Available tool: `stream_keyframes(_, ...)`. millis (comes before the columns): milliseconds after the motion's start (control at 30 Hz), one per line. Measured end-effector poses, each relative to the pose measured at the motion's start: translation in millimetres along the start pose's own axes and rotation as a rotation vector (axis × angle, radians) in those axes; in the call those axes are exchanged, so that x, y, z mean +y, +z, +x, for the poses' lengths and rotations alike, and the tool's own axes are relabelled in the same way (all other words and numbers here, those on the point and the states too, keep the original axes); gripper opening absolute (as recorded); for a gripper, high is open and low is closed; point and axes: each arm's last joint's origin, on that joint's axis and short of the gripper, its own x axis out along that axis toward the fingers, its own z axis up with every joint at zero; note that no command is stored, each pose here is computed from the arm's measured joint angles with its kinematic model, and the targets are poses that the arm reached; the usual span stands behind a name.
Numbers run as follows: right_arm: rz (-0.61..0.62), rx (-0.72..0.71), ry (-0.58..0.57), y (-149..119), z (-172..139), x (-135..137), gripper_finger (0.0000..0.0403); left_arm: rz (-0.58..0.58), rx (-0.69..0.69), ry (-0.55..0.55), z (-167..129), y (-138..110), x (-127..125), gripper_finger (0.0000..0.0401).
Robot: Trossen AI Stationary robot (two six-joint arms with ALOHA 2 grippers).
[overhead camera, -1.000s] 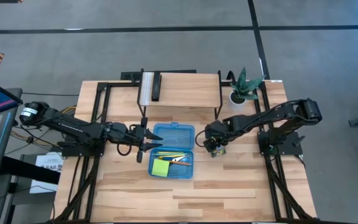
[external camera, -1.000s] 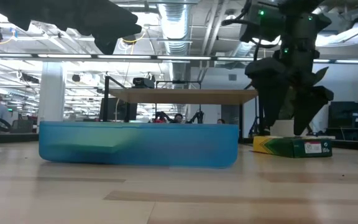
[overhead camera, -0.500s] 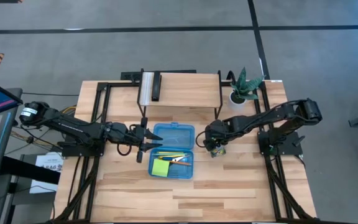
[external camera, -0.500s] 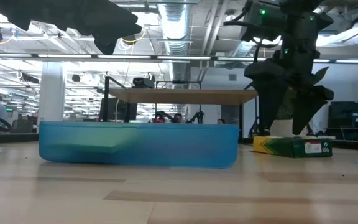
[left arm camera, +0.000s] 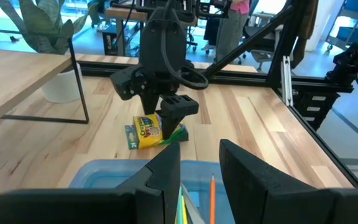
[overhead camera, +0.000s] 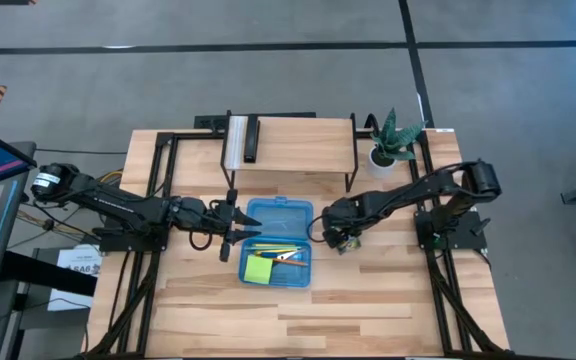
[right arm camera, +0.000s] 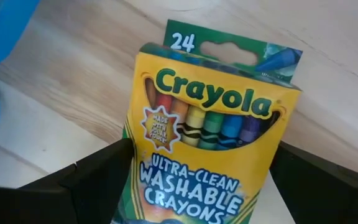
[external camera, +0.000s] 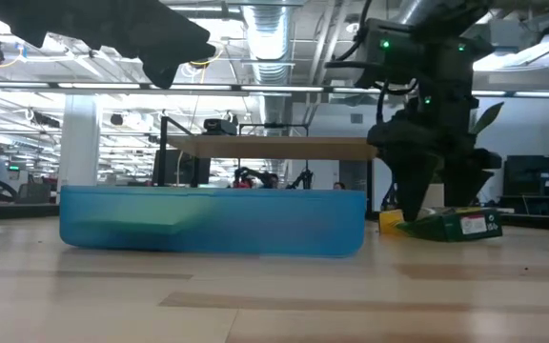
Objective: Pack school essentials
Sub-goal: Put the yellow crayon box into the blue supply box
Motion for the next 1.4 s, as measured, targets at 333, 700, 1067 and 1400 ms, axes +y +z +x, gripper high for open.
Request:
stream_keyframes(333,-0.027,0.003,0.000,2.7,-18.4,4.6,0.0393,0.000,0.005,0.002,0.0,-0.5,0.1,0.0098)
stream_keyframes(700,-0.101,0.003,0.020,-14.0,-27.4,18.8,0.0393,0.001,0.004,0.002,0.0,-0.4,0.1,0.0098)
stream_keyframes(1067,-0.092,-0.047,-0.040,-26.5,-28.1,20.1,0.0393,-0.007,0.004,0.002,0.0,-0.4,0.1,0.0098)
stream_keyframes(1400,-0.086,-0.075,-0.048,-26.9,-28.1,20.6,0.0393,-0.007,0.005,0.002,0.0,-0.5,0.1,0.0098)
